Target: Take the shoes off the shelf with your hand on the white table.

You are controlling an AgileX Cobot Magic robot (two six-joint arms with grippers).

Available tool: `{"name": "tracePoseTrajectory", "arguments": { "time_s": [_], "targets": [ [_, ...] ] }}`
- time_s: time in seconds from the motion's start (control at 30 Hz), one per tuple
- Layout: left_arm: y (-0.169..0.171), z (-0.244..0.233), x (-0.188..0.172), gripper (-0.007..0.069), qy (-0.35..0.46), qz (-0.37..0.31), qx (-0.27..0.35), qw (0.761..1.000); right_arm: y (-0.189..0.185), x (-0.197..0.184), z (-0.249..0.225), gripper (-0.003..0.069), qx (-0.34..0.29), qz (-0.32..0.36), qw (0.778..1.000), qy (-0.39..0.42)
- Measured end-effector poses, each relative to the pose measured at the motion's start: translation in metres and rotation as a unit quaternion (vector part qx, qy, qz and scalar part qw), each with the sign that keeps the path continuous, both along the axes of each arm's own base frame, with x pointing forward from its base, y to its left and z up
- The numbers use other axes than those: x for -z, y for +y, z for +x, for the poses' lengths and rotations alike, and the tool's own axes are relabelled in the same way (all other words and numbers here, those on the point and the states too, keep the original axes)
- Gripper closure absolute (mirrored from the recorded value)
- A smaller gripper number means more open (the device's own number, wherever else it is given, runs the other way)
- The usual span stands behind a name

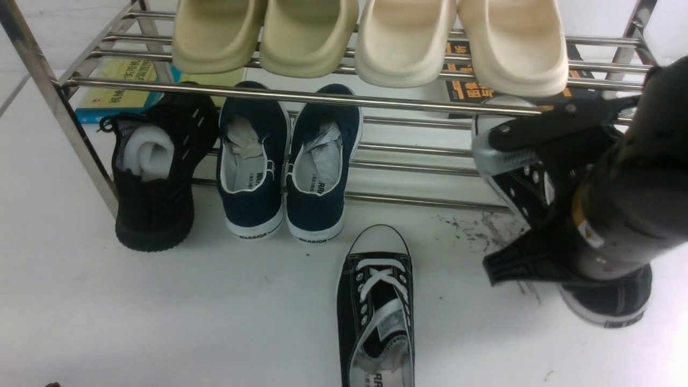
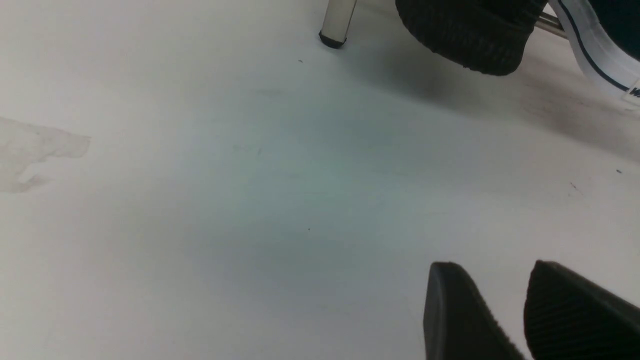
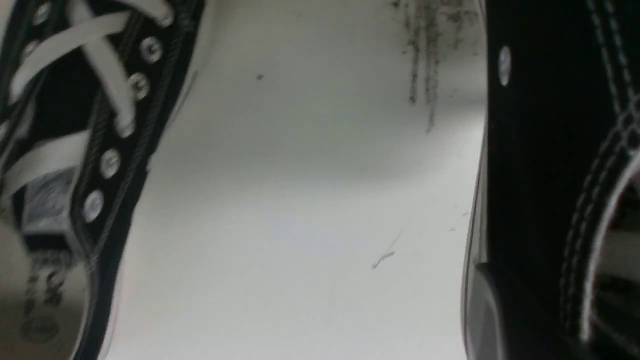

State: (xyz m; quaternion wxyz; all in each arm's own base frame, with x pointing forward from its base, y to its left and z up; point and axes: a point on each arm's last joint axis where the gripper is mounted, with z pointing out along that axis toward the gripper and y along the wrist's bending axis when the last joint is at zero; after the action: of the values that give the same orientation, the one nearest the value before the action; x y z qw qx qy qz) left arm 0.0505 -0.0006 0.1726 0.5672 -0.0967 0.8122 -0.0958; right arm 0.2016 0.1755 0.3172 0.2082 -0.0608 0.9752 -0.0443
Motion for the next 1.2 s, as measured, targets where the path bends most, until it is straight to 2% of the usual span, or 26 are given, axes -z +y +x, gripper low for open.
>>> {"name": "tracePoseTrajectory", "arguments": {
  "time_s": [0.23,0.5,0.87,1.03,1.2],
  "targets": [
    [0.0,0.0,0.0,0.0384,0.0,0.0,0.0,1.0,-0.041,0.002,0.044,0.064,0.041,0.038,0.998,-0.016],
    [0.0,0.0,0.0,0.0384,0.0,0.0,0.0,1.0,-0.066,0.001,0.073,0.0636,0.041,0.068,0.996,-0.042],
    [0.0,0.0,0.0,0.0384,0.0,0.0,0.0,1.0,-0.05,-0.002,0.121,0.0635,0.053,0.063,0.996,-0.033],
    [0.0,0.0,0.0,0.0384,0.0,0.0,0.0,1.0,-0.047,-0.008,0.117,0.0633,0.054,0.057,0.997,-0.019],
    [0.0,0.0,0.0,0.0384,0.0,0.0,0.0,1.0,-0.04,-0.026,0.093,0.0634,0.025,0.059,0.998,-0.005]
  ]
}}
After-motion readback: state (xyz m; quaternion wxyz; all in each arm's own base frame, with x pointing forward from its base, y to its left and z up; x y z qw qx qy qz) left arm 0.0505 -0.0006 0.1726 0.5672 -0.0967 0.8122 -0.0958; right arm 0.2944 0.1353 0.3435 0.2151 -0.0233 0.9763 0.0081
